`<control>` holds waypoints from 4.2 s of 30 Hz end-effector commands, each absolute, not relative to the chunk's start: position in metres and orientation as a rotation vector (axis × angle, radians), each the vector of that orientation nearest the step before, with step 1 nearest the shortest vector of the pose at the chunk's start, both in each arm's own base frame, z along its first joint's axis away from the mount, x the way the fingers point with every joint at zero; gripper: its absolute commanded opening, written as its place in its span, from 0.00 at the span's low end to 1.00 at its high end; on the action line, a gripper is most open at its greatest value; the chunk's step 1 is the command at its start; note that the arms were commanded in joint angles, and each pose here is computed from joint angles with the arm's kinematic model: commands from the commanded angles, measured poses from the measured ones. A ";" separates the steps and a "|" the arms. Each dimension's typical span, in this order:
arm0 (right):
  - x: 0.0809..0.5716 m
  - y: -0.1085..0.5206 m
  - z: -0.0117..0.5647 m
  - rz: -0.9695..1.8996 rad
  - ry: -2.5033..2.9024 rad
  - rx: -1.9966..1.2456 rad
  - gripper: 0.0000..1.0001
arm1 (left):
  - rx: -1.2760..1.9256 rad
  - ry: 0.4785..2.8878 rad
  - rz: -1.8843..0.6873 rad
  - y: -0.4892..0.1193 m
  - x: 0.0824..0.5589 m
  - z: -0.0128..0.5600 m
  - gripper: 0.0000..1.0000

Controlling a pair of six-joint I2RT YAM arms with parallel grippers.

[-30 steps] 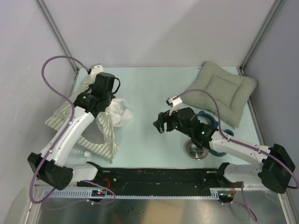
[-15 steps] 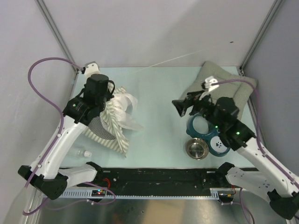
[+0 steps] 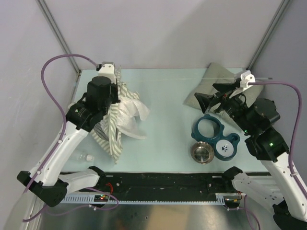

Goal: Set up the pet tent

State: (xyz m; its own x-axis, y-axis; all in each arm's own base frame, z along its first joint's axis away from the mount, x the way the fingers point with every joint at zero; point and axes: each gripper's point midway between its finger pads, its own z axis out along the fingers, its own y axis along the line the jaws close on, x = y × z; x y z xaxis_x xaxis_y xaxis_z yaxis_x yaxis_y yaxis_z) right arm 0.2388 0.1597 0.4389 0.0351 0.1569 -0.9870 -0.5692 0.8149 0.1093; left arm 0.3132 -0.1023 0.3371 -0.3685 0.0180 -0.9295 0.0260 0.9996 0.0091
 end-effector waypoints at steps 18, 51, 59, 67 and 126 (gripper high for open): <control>0.187 0.150 0.482 0.630 1.381 -0.473 0.96 | 0.575 1.562 -0.024 -0.137 0.365 0.358 0.00; 0.198 0.113 0.432 0.442 1.832 -0.288 0.98 | 0.939 1.312 0.118 -0.106 0.366 0.359 0.00; 0.193 0.116 0.430 0.471 1.838 -0.301 0.97 | 0.956 1.295 0.106 -0.109 0.359 0.368 0.00; 0.158 0.144 0.410 0.706 1.955 -0.412 0.98 | 0.999 1.269 0.210 -0.099 0.359 0.336 0.00; 0.004 0.172 0.307 1.451 2.471 -0.680 0.71 | 1.345 1.213 0.473 -0.084 0.375 0.289 0.00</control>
State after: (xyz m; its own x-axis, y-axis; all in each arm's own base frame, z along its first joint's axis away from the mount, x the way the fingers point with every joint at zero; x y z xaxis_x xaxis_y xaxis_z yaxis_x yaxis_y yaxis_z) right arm 0.0331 0.1734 0.3183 -0.8607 -0.1912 -0.4718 -0.5011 0.4823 0.7186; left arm 0.3748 -0.0908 0.2872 0.3888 0.8313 -0.3973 0.3772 0.2497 0.8918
